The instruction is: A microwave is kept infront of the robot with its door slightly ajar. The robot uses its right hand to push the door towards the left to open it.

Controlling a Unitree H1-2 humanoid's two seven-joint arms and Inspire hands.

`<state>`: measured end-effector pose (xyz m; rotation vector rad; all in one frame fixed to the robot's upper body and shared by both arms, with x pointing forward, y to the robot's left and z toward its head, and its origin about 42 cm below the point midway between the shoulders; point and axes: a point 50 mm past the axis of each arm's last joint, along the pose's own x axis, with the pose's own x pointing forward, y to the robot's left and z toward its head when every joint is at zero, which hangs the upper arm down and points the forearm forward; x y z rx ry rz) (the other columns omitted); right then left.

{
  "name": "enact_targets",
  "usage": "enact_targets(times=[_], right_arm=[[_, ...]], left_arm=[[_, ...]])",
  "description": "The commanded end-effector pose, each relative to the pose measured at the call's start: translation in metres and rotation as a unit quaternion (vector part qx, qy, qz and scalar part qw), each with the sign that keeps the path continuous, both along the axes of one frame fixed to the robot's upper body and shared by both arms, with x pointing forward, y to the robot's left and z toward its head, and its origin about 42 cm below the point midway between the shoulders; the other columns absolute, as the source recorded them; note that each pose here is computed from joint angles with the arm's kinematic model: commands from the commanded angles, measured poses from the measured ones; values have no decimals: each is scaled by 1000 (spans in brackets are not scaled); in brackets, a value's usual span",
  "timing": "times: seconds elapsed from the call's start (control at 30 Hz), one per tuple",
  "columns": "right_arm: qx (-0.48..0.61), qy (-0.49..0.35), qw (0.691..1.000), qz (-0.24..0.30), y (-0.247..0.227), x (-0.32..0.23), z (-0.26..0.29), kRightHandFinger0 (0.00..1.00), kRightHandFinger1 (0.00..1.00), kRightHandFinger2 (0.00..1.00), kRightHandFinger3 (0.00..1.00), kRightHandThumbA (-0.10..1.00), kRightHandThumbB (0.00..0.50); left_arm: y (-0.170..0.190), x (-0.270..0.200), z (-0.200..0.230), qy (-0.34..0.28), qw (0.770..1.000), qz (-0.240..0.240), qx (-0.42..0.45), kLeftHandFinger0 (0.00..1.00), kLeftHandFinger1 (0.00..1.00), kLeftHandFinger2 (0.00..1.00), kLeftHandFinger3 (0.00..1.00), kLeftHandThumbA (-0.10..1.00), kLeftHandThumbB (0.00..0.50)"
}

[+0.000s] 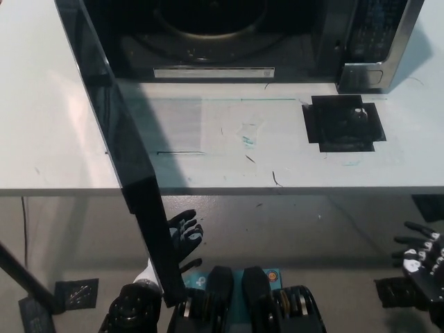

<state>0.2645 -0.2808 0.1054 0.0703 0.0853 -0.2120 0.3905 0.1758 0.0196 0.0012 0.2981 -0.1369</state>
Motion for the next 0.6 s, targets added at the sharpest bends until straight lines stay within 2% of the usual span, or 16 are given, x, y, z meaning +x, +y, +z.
enact_targets(times=[0.0,0.07,0.23,0.3,0.4,0.5,0.57], right_arm=[[18,-44,998,-31,3,9,3,355,406,500,679,171,207],[23,-43,998,-32,7,11,-5,341,396,480,661,181,225],[19,-31,999,-38,18,13,-21,293,362,452,640,205,224],[21,-24,999,-39,22,12,-27,302,370,462,661,185,207],[18,-18,999,-37,25,10,-33,302,361,453,673,184,207],[9,-17,999,-39,27,9,-36,306,361,442,690,212,223],[2,-16,999,-39,27,9,-37,316,374,466,692,201,216]], left_arm=[[-2,11,14,-30,1000,-1,6,954,961,999,913,269,290],[-2,11,14,-30,1000,-1,3,1000,1000,1000,922,263,293],[-2,12,14,-32,999,-2,1,962,972,1000,895,262,296],[-3,12,15,-31,1000,2,1,975,975,1000,887,251,299],[-4,13,15,-35,999,-6,3,957,963,996,894,268,287],[-5,14,15,-37,999,-5,7,973,982,1000,880,292,314],[-5,13,15,-35,999,-3,5,1000,1000,1000,876,280,317]])
